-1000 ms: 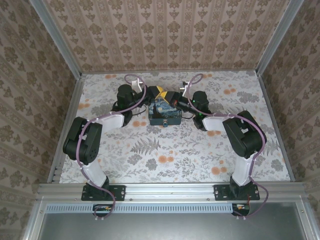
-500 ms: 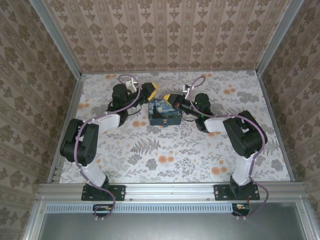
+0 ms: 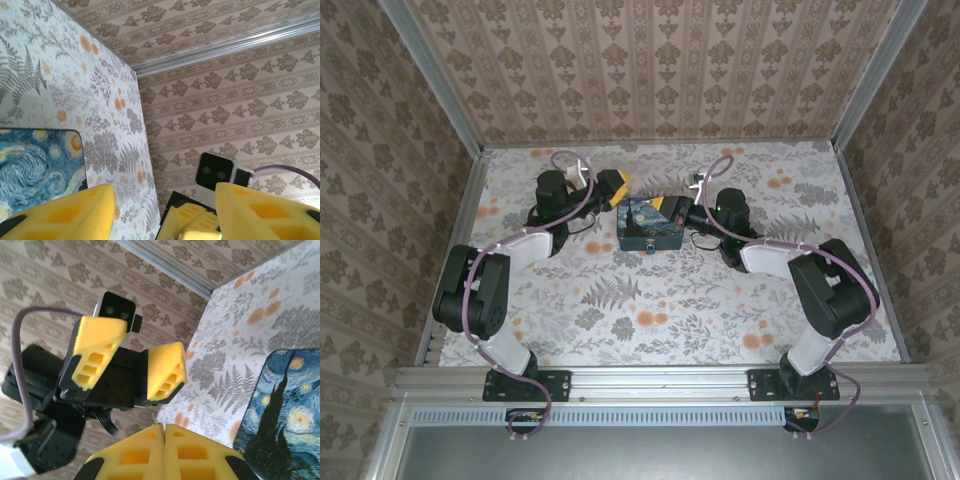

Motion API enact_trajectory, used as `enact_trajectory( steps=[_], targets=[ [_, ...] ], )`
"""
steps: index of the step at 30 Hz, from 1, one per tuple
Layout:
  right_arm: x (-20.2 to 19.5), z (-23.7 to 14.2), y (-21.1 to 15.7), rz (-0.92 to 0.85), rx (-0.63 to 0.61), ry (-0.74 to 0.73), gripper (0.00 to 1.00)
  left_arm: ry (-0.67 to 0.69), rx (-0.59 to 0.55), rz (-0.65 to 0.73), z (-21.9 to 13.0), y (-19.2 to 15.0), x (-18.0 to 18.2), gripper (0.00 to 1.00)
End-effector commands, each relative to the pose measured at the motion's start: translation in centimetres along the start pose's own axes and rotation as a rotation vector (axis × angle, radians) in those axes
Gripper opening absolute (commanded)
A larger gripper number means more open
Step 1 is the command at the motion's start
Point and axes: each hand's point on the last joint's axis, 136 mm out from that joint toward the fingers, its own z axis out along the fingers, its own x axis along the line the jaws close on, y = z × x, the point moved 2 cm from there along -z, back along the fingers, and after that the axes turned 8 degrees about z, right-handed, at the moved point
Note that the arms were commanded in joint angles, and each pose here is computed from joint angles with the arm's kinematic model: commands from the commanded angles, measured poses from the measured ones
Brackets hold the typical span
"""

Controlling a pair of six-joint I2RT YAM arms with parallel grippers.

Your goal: Unlock the padlock with the key

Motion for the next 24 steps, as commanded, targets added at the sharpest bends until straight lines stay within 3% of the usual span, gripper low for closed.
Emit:
enact_trajectory(
  steps=[1, 12, 24],
  targets=[
    [0.4, -0.3, -0.4, -0.189, 0.016, -0.083, 0.00, -0.044, 0.035, -0.017, 0.2, -0.6, -1.5, 0.55],
    [0.3, -0.5, 0.3, -0.527, -0.032, -0.276, 0.00, 0.059, 0.133, -0.217, 2.2, -2.5, -0.9, 0.45],
    [1.9, -0.2, 0.6, -0.843, -0.105, -0.397, 0.00, 0.222, 0.198, -0.271, 2.2, -4.0, 0.6, 0.44]
  ],
)
